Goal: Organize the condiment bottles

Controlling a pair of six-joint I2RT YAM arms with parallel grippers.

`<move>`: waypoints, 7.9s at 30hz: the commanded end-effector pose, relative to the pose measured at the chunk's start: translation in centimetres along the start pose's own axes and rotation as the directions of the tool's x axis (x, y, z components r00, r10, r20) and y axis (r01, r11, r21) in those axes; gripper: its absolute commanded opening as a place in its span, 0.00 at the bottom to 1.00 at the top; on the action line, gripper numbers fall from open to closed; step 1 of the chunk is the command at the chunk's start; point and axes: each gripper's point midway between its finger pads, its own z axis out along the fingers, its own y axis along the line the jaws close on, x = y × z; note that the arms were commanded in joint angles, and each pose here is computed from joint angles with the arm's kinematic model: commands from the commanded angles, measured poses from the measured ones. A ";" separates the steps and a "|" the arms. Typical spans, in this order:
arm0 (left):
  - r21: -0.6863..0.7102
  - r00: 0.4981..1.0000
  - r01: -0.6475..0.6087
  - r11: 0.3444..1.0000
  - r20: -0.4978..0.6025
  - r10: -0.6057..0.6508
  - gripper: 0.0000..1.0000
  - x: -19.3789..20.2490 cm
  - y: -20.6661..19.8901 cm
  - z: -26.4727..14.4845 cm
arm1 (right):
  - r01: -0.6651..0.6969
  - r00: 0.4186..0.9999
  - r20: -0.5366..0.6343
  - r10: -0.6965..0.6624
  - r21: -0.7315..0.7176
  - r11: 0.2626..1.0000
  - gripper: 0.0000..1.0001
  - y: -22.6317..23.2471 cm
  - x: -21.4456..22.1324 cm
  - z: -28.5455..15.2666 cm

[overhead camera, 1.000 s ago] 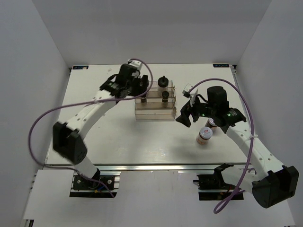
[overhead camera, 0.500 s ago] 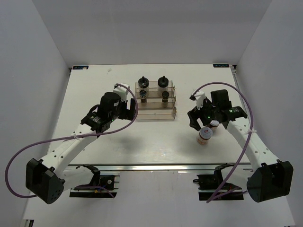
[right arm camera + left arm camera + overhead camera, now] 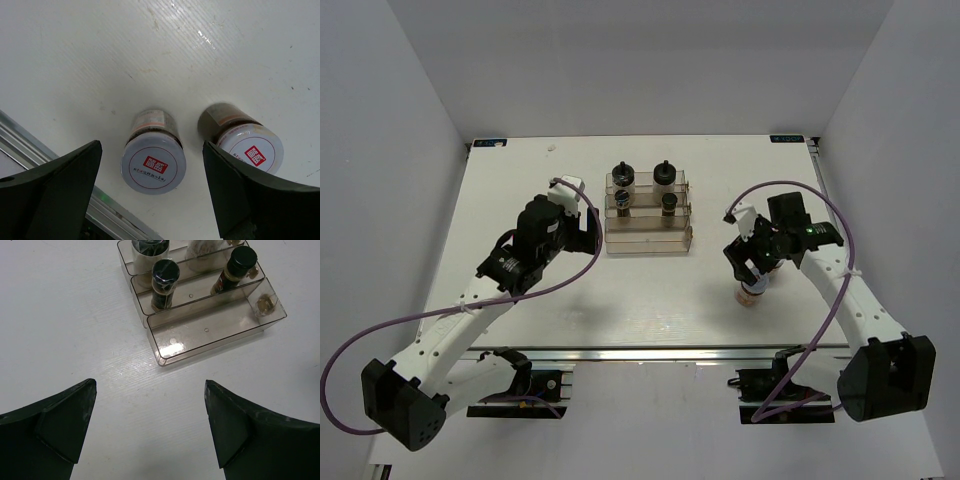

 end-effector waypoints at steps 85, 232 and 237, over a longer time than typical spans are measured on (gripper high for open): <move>-0.155 0.998 -0.015 0.988 0.052 0.023 0.98 -0.5 2.9 -0.9 | 0.296 0.943 0.235 -0.237 -0.265 0.918 0.00 7.9 -23.5 4.0; -0.093 0.996 -0.021 0.995 0.086 0.029 0.98 -0.9 2.0 -1.4 | -0.389 0.921 0.066 0.383 0.159 0.907 0.81 -10.7 4.9 3.7; -0.099 0.996 -0.020 0.995 0.086 0.029 0.98 -0.9 2.1 -1.4 | -0.386 0.922 0.067 0.381 0.157 0.909 0.73 -10.8 4.8 3.8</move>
